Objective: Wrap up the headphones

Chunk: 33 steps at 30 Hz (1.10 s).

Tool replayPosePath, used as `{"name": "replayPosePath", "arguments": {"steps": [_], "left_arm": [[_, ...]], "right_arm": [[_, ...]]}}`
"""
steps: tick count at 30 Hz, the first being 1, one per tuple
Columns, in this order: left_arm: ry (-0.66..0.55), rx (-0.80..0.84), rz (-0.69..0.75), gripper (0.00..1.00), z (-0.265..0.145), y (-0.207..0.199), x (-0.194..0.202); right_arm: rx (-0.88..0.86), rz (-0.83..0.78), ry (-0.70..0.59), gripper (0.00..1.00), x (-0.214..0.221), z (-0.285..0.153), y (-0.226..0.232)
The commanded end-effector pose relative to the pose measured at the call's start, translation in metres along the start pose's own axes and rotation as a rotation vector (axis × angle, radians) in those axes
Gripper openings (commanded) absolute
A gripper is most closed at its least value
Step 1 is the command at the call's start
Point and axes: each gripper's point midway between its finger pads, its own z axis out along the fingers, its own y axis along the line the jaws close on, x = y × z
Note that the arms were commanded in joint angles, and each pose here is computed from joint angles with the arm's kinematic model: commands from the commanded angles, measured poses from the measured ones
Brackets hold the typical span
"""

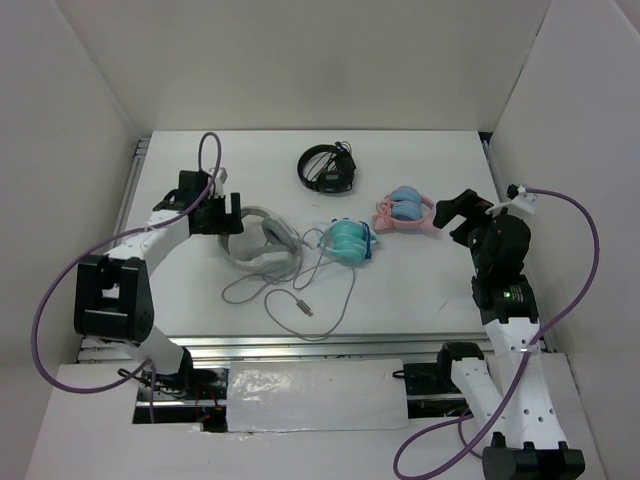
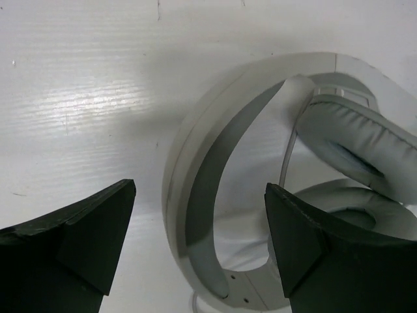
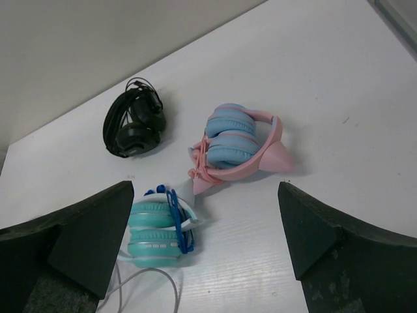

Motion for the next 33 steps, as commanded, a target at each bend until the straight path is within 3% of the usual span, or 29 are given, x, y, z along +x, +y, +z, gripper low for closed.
{"name": "replayPosePath", "arguments": {"steps": [1,3,10,15,16,18,23,27,33], "left_arm": [[0.010,-0.087,0.075,0.93,0.009,0.006,-0.012],[0.023,-0.124,0.090,0.91,0.011,0.011,-0.011],[0.026,-0.175,0.119,0.69,0.013,0.015,-0.014],[0.032,-0.231,0.156,0.28,0.015,0.015,-0.015],[0.040,-0.236,0.166,0.14,0.016,0.015,-0.013],[0.038,-0.235,0.169,0.00,0.017,0.013,-0.013],[-0.018,-0.222,0.137,0.00,0.003,0.003,-0.025],[-0.144,-0.272,0.083,0.00,-0.031,-0.008,-0.050],[-0.393,-0.252,-0.026,0.00,-0.114,-0.032,-0.103]], "right_arm": [[-0.016,-0.025,-0.017,1.00,-0.001,0.001,0.002],[-0.024,-0.031,-0.006,1.00,0.001,0.001,0.003],[-0.014,-0.040,-0.013,1.00,0.002,0.002,0.000],[-0.026,-0.040,-0.007,1.00,0.004,0.001,0.001],[-0.030,-0.046,-0.008,1.00,0.004,0.001,0.002],[-0.030,-0.047,-0.005,1.00,0.004,0.000,0.002],[-0.100,-0.072,-0.017,1.00,0.001,-0.004,0.015],[-0.260,-0.130,0.007,1.00,0.013,-0.011,0.047],[-0.446,-0.194,0.035,1.00,0.021,-0.023,0.094]]}}
